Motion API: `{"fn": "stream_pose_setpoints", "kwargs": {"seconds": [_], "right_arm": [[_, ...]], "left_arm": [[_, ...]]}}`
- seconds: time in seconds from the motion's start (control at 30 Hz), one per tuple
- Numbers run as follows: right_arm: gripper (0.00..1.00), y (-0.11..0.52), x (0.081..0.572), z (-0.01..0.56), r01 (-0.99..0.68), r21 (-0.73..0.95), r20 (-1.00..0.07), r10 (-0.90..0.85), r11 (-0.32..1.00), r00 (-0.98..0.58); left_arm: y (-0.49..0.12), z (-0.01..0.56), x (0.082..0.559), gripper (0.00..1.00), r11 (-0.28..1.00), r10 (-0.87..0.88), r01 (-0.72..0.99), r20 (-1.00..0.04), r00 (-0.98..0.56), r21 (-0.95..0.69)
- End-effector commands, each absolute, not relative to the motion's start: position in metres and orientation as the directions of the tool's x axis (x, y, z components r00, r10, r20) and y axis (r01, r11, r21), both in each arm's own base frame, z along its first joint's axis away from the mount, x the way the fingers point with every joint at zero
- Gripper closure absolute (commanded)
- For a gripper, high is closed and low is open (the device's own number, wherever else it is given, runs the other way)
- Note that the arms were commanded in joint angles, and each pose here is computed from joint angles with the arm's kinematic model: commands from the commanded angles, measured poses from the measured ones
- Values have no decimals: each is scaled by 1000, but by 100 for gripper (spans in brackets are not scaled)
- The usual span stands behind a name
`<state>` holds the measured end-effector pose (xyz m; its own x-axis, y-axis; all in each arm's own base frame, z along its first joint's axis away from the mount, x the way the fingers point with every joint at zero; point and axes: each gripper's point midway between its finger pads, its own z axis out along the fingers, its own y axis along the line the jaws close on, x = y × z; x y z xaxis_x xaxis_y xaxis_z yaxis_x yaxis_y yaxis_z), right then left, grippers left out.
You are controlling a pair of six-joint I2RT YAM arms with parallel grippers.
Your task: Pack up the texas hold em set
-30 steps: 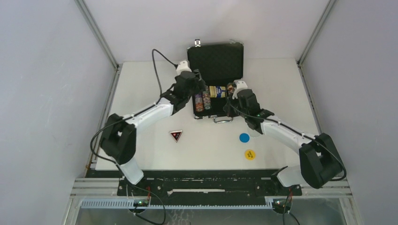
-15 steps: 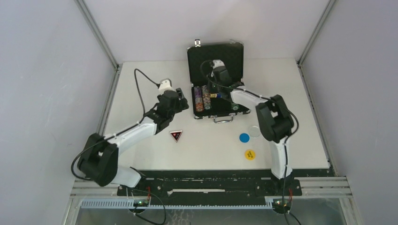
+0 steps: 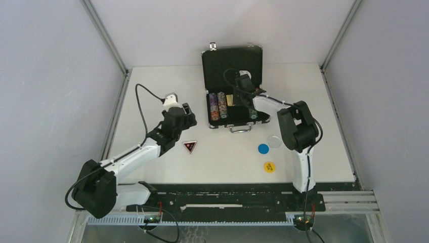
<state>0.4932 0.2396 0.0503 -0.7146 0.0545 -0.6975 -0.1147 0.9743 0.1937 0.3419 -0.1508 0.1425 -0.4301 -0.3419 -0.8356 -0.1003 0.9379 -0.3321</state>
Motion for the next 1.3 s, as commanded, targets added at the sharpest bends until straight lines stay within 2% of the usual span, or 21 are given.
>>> {"fn": "stream_pose_setpoints", "kwargs": {"seconds": [0.0, 0.07, 0.1, 0.13, 0.2, 0.27, 0.3, 0.33, 0.37, 0.43, 0.47, 0.53, 0.67, 0.97, 1.27], "right_arm": [[100, 247, 484, 131, -192, 266, -784, 97, 945, -613], [100, 247, 473, 154, -217, 273, -810, 102, 937, -578], [100, 244, 466, 165, -223, 258, -828, 96, 940, -553], [98, 241, 458, 176, -226, 225, -852, 78, 948, -518], [93, 229, 437, 203, -199, 133, -902, 35, 971, -431], [82, 212, 411, 213, -103, 37, -928, -5, 994, -372], [67, 203, 399, 215, -59, 11, -934, -10, 998, -357], [42, 193, 387, 217, -17, 3, -937, -3, 1000, -349], [26, 181, 376, 213, 28, 6, -934, 16, 1000, -356], [5, 157, 358, 195, 108, 71, -909, 109, 992, -402], [1, 144, 352, 183, 136, 123, -884, 171, 983, -435], [0, 120, 336, 152, 204, 215, -824, 290, 955, -488], [0, 82, 312, 123, 333, 250, -782, 393, 909, -483], [0, 86, 302, 78, 322, 219, -695, 379, 921, -611], [4, 72, 293, 49, 405, 180, -622, 423, 896, -659]], "left_arm": [[-146, 158, 339, 30, 935, -347, -73, -855, -385, -347], [-146, 164, 337, 30, 932, -353, -58, -859, -371, -358], [-146, 165, 335, 22, 931, -354, -51, -858, -372, -362], [-147, 168, 334, 4, 926, -364, -52, -852, -376, -373], [-147, 166, 331, 0, 925, -367, -65, -834, -412, -375], [-147, 159, 327, 0, 922, -376, -94, -810, -449, -376], [-148, 155, 325, 0, 920, -378, -97, -800, -466, -379], [-150, 149, 323, 0, 917, -383, -96, -788, -481, -387], [-151, 144, 320, 0, 917, -382, -93, -782, -492, -389], [-151, 138, 317, 2, 901, -414, -102, -767, -490, -421], [-150, 136, 315, 3, 899, -417, -100, -768, -486, -425], [-143, 135, 313, 3, 898, -427, -121, -775, -465, -423], [-133, 139, 311, 4, 887, -457, -155, -785, -418, -435], [-145, 136, 307, 7, 878, -459, -87, -774, -437, -471], [-149, 130, 307, 8, 880, -449, -79, -766, -461, -468]]}}
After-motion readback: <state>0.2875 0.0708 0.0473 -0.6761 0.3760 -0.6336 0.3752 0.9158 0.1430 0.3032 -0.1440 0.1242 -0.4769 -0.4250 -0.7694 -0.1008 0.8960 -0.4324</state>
